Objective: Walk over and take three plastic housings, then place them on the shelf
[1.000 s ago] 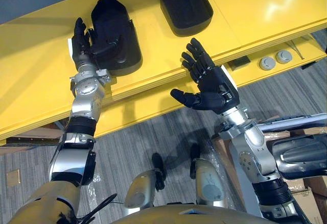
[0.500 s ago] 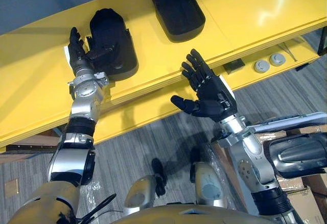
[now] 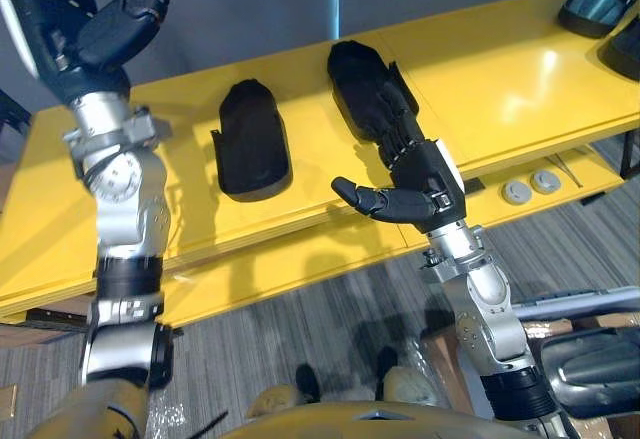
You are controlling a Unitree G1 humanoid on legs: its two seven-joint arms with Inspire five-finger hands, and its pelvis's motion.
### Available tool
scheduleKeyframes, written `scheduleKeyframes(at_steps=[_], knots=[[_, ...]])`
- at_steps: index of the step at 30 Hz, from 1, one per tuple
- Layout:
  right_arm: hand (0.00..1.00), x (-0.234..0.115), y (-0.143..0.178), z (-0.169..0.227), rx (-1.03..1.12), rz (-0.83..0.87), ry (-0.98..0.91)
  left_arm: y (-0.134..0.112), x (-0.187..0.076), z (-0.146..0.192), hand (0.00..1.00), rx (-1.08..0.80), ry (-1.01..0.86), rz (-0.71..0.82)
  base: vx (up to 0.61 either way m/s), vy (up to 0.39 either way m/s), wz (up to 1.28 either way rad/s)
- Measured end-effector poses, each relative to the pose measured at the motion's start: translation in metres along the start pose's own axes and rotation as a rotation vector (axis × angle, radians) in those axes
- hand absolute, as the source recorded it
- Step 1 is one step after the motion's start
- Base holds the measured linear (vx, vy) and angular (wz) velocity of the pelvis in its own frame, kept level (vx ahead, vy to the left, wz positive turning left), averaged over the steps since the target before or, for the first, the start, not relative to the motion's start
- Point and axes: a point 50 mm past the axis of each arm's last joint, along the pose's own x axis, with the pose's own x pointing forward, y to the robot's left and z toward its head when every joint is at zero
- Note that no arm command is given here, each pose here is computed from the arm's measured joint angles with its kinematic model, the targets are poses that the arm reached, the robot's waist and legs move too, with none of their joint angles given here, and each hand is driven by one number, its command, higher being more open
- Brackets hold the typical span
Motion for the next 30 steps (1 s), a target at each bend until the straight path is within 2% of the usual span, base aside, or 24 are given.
scheduleKeyframes(at_steps=[4, 8, 9, 16, 23, 30], knots=[[1.0, -0.002, -0.012, 0.004, -0.182, -0.07, 0.006, 0.017, -0.054, 0.016, 1.0, -0.013, 0.012, -0.027, -0.02, -0.016, 0.24], [1.0, -0.003, -0.012, 0.005, -0.356, -0.084, 0.008, 0.036, -0.117, 0.012, 1.0, -0.05, 0.192, 0.01, -0.05, -0.03, 0.32], [1.0, -0.003, -0.011, 0.007, -0.399, -0.082, -0.011, 0.038, -0.126, 0.013, 1.0, -0.066, 0.218, -0.007, -0.06, -0.025, 0.3], [1.0, -0.002, -0.004, 0.01, -0.493, -0.031, -0.058, 0.034, -0.137, 0.021, 1.0, -0.106, 0.237, -0.154, -0.02, 0.011, 0.08], [1.0, 0.0, 0.01, -0.025, -0.62, 0.082, 0.064, 0.028, -0.142, 0.018, 1.0, -0.152, 0.248, -0.157, 0.02, 0.01, 0.15], [1.0, -0.003, 0.013, -0.049, -0.713, 0.084, 0.17, 0.029, -0.157, 0.014, 1.0, -0.18, 0.332, -0.151, 0.01, 0.004, 0.07]])
